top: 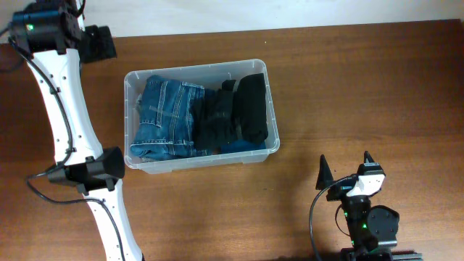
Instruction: Pack container
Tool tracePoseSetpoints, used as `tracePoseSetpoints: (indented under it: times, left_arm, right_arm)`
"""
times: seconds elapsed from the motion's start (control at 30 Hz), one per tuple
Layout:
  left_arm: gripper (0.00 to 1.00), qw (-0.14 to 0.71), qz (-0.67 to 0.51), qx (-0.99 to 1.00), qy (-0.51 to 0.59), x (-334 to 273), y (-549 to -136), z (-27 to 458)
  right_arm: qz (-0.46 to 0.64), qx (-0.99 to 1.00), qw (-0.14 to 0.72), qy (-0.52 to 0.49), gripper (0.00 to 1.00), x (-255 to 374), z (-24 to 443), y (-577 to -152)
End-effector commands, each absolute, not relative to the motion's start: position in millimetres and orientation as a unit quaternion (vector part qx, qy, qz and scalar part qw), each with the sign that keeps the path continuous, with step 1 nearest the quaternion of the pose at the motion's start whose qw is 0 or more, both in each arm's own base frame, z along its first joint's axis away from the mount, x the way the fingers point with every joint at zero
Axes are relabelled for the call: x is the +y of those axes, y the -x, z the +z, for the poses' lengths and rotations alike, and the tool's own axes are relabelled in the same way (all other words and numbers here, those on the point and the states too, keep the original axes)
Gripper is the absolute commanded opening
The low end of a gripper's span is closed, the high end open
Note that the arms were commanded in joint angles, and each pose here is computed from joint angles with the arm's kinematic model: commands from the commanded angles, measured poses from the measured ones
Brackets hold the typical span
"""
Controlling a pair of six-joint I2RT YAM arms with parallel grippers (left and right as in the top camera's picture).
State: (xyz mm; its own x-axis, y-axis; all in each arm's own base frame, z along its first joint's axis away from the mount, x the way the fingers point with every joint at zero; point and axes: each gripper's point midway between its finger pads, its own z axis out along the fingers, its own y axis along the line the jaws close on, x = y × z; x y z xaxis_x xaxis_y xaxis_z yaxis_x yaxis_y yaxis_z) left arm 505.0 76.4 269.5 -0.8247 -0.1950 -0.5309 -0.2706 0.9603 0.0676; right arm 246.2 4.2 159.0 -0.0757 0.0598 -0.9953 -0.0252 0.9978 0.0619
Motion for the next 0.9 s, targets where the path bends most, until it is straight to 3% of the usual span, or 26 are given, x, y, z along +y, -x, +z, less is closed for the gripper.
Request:
tracePoseSetpoints:
  times: [0.0,0.2,0.33,0.5,0.87]
  left_arm:
    - [0.99,0.365,0.035,0.923,0.115,63,-500,339]
    - [0.99,0.470,0.028,0.875,0.112,60,-487,417]
    - [0.99,0.506,0.027,0.855,0.111,58,-468,438]
    - [0.99,0.536,0.026,0.837,0.110,55,-432,426]
    - [0.99,0.626,0.017,0.773,0.103,43,-342,352]
  right_arm:
    - [0.023,0.732,0.681,-0.019,0.98,0,157,-246]
    - [0.023,0.732,0.681,-0.019,0.98,0,157,-246]
    - [0.023,0.732,0.681,-0.019,0.98,0,157,-246]
    - [0.023,0.732,0.681,-0.019,0.98,0,157,-246]
    - [0.023,0.732,0.681,-0.019,0.98,0,157,-246]
